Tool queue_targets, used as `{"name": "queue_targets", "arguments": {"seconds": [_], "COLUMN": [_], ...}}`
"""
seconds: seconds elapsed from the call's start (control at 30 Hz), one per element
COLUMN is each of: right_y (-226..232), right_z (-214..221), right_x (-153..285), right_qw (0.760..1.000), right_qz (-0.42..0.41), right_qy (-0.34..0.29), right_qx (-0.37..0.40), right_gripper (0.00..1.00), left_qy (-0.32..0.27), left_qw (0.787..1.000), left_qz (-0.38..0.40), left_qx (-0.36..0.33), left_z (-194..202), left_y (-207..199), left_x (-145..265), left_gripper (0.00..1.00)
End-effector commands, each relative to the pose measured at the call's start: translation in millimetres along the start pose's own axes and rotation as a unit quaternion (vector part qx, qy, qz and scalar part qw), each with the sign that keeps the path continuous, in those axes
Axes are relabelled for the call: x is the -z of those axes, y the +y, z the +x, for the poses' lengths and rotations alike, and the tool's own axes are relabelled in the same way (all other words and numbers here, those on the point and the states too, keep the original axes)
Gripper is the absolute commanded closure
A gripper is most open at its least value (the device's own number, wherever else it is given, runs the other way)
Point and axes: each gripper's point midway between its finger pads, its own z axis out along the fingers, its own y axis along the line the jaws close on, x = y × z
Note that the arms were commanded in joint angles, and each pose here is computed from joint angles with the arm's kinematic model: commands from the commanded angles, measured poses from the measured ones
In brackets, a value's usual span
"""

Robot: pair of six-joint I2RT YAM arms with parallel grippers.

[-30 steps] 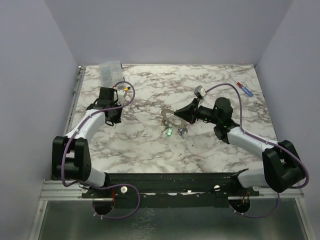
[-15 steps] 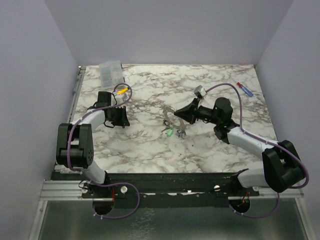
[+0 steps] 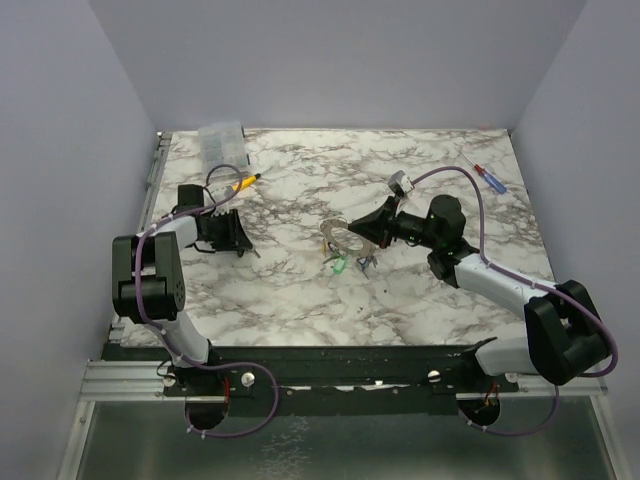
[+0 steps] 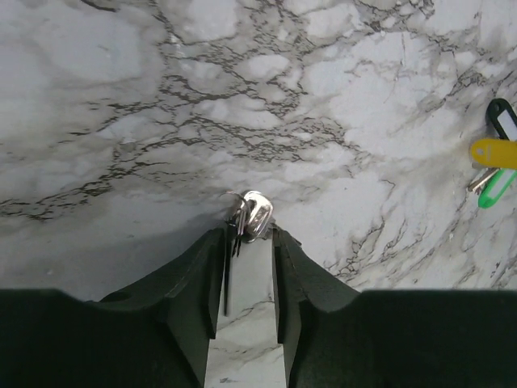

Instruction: Remove the keys from the keyring

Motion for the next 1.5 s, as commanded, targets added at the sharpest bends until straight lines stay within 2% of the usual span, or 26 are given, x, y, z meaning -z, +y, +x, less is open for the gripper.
{"name": "queue_targets", "arguments": {"seconds": [0.0, 0.1, 0.23, 0.37, 0.43, 0.47, 0.53, 0.57, 0.67, 0.77, 0.87, 0.97, 1.03, 1.23, 1.33, 1.4, 1.47], "right_y": [-0.2, -0.5, 0.2, 5.2, 9.2, 10.9, 15.1, 17.1, 23.7, 29.9, 31.1, 35.1, 37.8, 42.1, 46.6, 49.4, 51.4], "right_z": [-7.2, -7.2, -8.7, -10.5, -11.1, -11.7, -12.6, -13.4, -14.9, -15.7, -14.7, -15.5, -14.9, -12.7, -12.7, -12.3, -12.5], "right_x": [1.1, 1.0, 1.2, 1.6, 2.2, 2.3, 2.3, 2.5, 3.7, 5.0, 5.5, 6.3, 6.8, 6.6, 7.7, 8.4, 8.8], "right_qw": [1.0, 1.0, 1.0, 1.0, 1.0, 1.0, 0.999, 0.999, 0.998, 0.997, 0.997, 0.996, 0.995, 0.993, 0.991, 0.99, 0.989], "right_qz": [0.001, 0.002, 0.001, -0.009, -0.018, -0.023, -0.035, -0.041, -0.058, -0.075, -0.079, -0.091, -0.098, -0.116, -0.13, -0.139, -0.145], "right_qy": [-0.015, -0.015, -0.015, -0.016, -0.018, -0.017, -0.015, -0.015, -0.013, -0.013, -0.012, -0.012, -0.011, -0.006, -0.004, -0.003, -0.002], "right_qx": [0.008, 0.008, 0.008, 0.0, -0.002, -0.002, 0.0, 0.003, 0.009, 0.013, 0.015, 0.021, 0.021, 0.019, 0.022, 0.022, 0.022], "right_gripper": [0.99, 0.99, 1.0, 0.99, 1.0, 0.99, 0.99, 0.99, 1.0, 0.99, 0.99, 0.99, 0.99, 0.99, 0.99, 0.99, 0.99], "left_qy": [0.019, 0.014, 0.003, -0.038, -0.074, -0.09, -0.119, -0.13, -0.146, -0.148, -0.154, -0.173, -0.175, -0.138, -0.135, -0.129, -0.132], "left_qw": [0.996, 0.996, 0.995, 0.994, 0.992, 0.989, 0.982, 0.977, 0.954, 0.919, 0.886, 0.858, 0.846, 0.805, 0.799, 0.803, 0.799], "left_qz": [-0.08, -0.089, -0.1, -0.088, -0.063, -0.04, 0.014, 0.043, 0.113, 0.169, 0.192, 0.223, 0.246, 0.303, 0.304, 0.306, 0.319], "left_qx": [0.024, 0.017, -0.003, -0.047, -0.084, -0.106, -0.145, -0.166, -0.235, -0.325, -0.392, -0.429, -0.439, -0.491, -0.501, -0.495, -0.493], "left_z": [15.4, 13.3, 7.0, -16.7, -36.2, -43.7, -54.4, -58.1, -60.8, -49.1, -39.3, -41.3, -40.6, -5.5, -1.0, 1.5, 0.4], "left_y": [44.1, 45.0, 44.6, 29.5, 11.1, -1.0, -29.9, -45.3, -91.9, -146.0, -181.8, -204.1, -215.2, -244.4, -250.9, -252.2, -258.9], "left_x": [1.1, 5.3, 14.1, 32.0, 45.8, 51.8, 63.8, 69.6, 80.2, 79.5, 71.8, 67.8, 61.9, 36.3, 25.5, 20.8, 21.9], "left_gripper": [0.61, 0.52, 0.49, 0.4, 0.23, 0.18, 0.02, 0.01, 0.01, 0.01, 0.01, 0.01, 0.02, 0.07, 0.13, 0.23, 0.36]}}
